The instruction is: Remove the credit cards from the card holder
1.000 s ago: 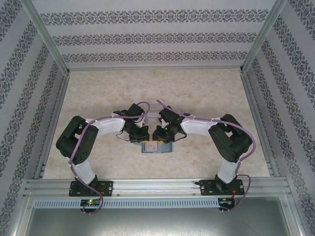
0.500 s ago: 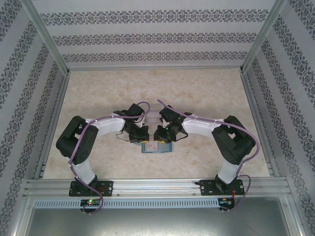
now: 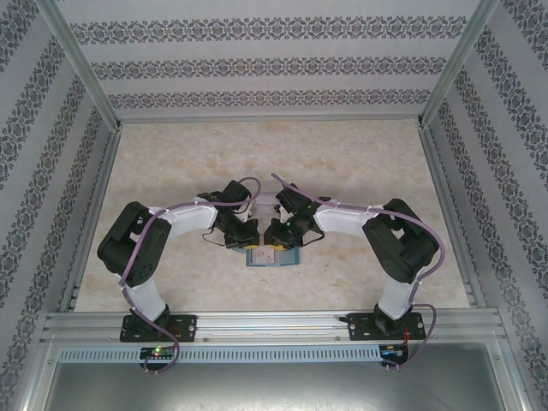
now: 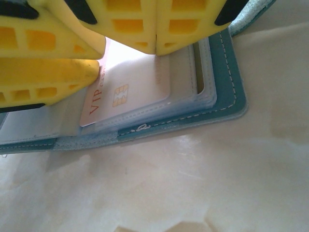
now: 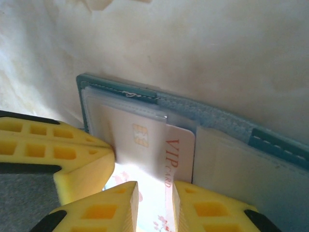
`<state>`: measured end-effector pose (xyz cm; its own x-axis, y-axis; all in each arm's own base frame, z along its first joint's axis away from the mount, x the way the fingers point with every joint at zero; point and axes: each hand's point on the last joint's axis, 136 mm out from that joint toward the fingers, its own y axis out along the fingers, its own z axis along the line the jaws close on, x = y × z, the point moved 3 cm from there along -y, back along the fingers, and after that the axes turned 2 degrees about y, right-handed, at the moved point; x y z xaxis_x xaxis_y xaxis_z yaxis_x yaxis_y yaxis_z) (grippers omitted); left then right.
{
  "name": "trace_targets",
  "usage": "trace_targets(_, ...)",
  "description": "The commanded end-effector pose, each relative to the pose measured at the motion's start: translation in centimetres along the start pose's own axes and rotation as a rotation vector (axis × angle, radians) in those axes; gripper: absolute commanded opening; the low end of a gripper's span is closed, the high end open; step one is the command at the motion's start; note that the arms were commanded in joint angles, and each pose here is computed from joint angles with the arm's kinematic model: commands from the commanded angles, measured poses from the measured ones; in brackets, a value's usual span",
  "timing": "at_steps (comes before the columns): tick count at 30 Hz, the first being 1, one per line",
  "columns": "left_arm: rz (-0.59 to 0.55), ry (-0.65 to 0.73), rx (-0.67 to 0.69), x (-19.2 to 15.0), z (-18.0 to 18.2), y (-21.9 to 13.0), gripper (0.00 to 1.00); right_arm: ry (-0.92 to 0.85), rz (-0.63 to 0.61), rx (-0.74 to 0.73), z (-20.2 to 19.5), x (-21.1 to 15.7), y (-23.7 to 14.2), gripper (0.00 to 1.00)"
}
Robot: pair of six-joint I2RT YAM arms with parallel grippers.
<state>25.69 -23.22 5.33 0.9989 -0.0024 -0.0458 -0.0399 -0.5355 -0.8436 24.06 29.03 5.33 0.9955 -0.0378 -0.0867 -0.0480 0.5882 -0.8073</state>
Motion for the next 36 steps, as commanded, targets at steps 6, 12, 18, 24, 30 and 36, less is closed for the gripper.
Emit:
trace_targets(6, 0.034, 0.002, 0.081, -1.0, 1.3, 0.2, 0.01, 0.008, -0.015, -0.112, -2.2, -0.4, -0.1, 0.26)
trace_targets(12, 0.030, 0.006, 0.089, -0.9, 1.2, 0.0, 0.01, -0.006, -0.021, -0.129, -2.1, -0.4, -0.7, 0.26)
trace_targets(18, 0.025, 0.009, 0.094, -0.8, 1.1, -0.3, 0.01, -0.014, -0.026, -0.121, -1.6, -0.3, -1.0, 0.26)
trace_targets(24, 0.024, 0.012, 0.094, -0.8, 1.0, -0.4, 0.01, -0.020, -0.034, -0.020, 0.3, -0.2, -1.5, 0.27)
trace_targets(30, 0.025, 0.014, 0.093, -0.8, 0.9, -0.4, 0.01, -0.006, -0.004, -0.002, 0.1, -0.1, -0.1, 0.27)
trace_targets(36, 0.024, 0.015, 0.093, -0.8, 0.9, -0.4, 0.01, 0.016, 0.003, -0.067, -1.6, -0.2, 0.8, 0.27)
